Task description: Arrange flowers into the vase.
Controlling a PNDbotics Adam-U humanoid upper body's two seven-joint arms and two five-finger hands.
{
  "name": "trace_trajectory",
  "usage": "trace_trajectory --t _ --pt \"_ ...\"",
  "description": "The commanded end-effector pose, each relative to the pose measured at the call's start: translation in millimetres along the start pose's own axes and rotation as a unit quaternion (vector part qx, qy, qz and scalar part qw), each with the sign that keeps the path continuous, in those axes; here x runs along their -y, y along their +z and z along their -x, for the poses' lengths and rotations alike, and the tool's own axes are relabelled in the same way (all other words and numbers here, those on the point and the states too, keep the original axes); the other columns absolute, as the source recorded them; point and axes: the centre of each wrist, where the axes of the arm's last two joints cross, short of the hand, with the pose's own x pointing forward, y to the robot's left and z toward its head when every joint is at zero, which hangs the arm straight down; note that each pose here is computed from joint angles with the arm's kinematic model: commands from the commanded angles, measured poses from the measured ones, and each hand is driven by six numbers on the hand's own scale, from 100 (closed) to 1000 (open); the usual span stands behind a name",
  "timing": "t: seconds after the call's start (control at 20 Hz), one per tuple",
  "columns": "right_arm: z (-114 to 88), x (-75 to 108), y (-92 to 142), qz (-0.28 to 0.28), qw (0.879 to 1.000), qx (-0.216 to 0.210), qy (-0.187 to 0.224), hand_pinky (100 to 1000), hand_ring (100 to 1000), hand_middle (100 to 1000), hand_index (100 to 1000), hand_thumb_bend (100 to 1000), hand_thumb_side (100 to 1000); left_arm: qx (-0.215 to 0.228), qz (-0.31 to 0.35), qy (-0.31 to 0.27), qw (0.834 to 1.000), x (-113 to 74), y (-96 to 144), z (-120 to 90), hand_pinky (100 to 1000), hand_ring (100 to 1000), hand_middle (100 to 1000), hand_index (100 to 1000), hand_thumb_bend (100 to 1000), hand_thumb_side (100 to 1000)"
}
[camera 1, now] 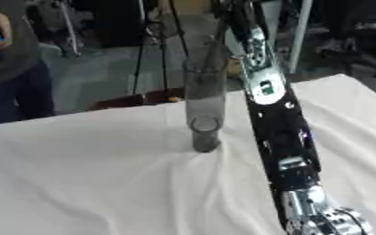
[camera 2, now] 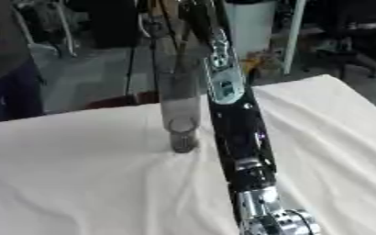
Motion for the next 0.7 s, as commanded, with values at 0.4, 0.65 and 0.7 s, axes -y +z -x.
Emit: trace_trajectory --t 0.4,0.65,0.7 --pt "5 4.1 -5 -0.037 0.998 0.019 0.038 100 196 100 238 370 1000 0.012 -0.003 -0.004 1.0 -4.2 -3 -5 508 689 613 721 309 802" --pt "9 0.5 -3 -0.054 0.997 0.02 0.046 100 199 100 239 391 1000 0.012 -0.003 -0.005 1.0 -4.4 -3 -4 508 689 613 721 309 804" --pt "10 -0.2 -2 -0.057 0.997 0.02 0.048 100 202 100 241 402 1000 0.011 -0.003 -0.005 1.0 -4.3 -3 -4 508 689 613 721 309 804"
